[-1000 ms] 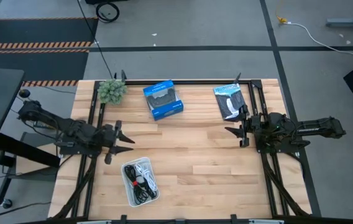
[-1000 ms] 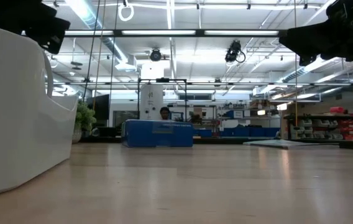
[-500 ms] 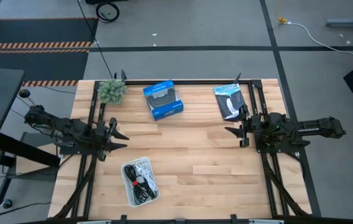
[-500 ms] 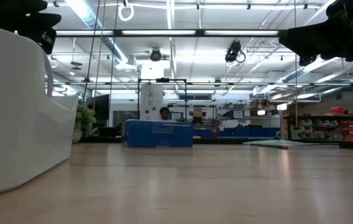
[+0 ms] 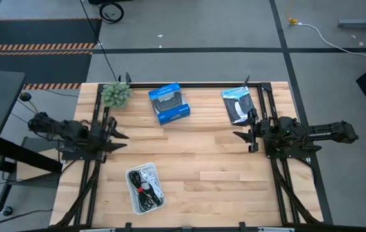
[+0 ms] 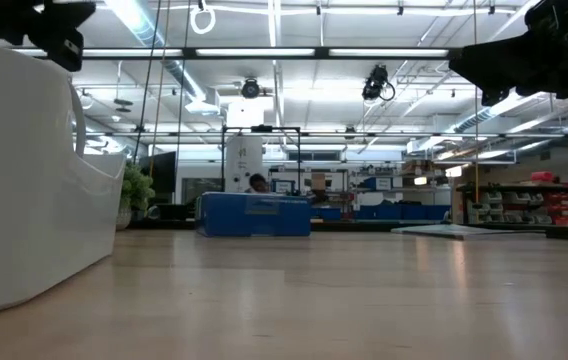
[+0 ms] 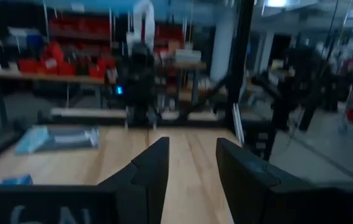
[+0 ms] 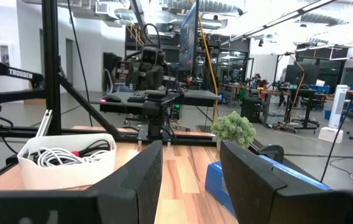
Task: Pick and place USB-C Cables
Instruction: Return to Home Position
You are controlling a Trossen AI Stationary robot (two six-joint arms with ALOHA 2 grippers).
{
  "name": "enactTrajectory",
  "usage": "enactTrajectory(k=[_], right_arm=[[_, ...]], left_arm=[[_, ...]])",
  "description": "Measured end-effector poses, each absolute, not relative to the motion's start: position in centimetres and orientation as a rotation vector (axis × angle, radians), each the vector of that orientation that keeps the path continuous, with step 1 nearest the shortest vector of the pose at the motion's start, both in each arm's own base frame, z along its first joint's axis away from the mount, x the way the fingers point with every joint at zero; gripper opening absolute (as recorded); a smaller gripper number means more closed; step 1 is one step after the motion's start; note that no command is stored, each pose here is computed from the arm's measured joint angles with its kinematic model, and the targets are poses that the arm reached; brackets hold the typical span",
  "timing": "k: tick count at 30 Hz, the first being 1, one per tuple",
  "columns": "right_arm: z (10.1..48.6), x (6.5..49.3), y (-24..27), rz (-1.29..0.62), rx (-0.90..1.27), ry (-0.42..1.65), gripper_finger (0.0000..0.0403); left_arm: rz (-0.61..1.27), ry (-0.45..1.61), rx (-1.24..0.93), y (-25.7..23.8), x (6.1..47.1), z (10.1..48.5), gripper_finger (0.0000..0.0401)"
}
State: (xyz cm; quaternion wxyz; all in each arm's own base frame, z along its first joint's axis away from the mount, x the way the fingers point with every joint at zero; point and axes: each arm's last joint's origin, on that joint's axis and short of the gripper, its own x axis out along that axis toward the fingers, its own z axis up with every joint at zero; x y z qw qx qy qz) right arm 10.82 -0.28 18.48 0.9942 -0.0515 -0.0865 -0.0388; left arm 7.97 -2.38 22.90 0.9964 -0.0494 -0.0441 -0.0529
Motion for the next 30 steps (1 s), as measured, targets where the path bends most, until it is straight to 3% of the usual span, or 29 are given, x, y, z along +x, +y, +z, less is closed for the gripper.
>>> enactTrajectory(k=[12, 30], right_arm=[[18.5, 10.8, -0.3, -0.078, -0.103, -0.174, 0.0169], [18.5, 10.8, -0.3, -0.078, -0.103, -0.174, 0.0169]], left_arm=[[-0.130, -0.095, -0.120, -2.2, 7.5, 22.5, 0.0141], [-0.165, -0.055, -0.213, -3.0, 9.2, 17.3, 0.0141]])
